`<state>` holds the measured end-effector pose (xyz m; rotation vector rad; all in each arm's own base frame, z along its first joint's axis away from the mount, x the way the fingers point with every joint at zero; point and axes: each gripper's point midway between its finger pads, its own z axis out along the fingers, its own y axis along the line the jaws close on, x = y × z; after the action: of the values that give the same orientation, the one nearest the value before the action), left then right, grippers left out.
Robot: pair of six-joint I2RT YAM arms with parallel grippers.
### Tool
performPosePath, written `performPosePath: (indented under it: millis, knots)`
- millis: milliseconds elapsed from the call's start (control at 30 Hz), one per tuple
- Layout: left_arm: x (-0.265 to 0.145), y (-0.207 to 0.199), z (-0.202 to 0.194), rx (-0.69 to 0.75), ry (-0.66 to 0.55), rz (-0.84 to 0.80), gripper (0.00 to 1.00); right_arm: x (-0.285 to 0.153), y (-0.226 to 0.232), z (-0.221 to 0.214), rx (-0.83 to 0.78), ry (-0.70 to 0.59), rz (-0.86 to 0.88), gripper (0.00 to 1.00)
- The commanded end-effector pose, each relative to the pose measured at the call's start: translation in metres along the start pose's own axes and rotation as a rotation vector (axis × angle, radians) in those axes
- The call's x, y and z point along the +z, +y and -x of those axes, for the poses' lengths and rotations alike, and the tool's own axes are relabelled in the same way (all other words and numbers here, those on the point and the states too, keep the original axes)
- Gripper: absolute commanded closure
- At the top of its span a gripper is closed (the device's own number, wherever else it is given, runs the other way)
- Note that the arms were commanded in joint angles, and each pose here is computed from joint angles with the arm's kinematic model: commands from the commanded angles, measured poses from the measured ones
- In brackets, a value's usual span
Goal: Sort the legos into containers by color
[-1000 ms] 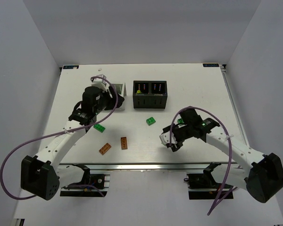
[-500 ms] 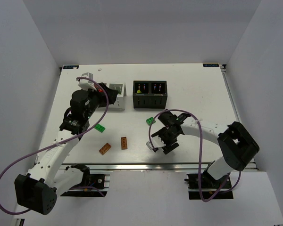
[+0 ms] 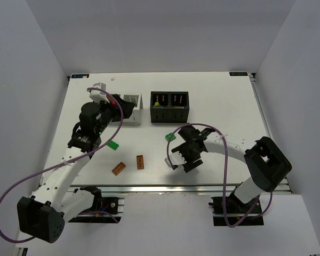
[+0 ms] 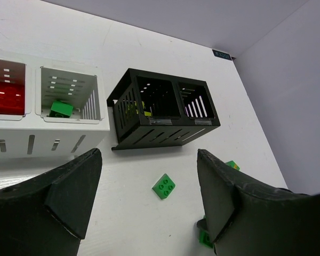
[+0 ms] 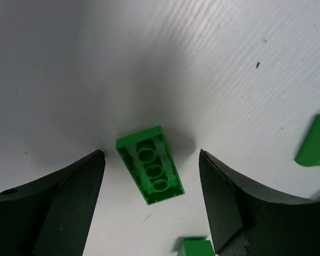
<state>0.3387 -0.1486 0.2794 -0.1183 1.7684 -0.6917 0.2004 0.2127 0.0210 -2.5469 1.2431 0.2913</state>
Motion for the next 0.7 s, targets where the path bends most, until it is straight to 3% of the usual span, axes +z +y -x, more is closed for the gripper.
performPosePath:
  millis: [0, 533, 633, 667]
  knots:
    - [0.0, -0.001, -0.001, -0.005, 0.001, -0.015, 0.18, -0.001, -0.009, -0.012, 0.019, 0.028, -0.04, 0.24]
    - [0.001, -0.014, -0.003, -0.007, 0.015, -0.087, 0.18, 0.019, 0.02, -0.023, 0.083, -0.026, 0.096, 0.36]
    - [0.0, -0.017, -0.001, -0.007, 0.011, -0.1, 0.18, 0.023, 0.028, -0.022, 0.099, -0.037, 0.125, 0.46]
    - [-0.001, -0.018, -0.001, -0.007, 0.011, -0.104, 0.18, 0.024, 0.028, -0.022, 0.103, -0.038, 0.127, 0.55]
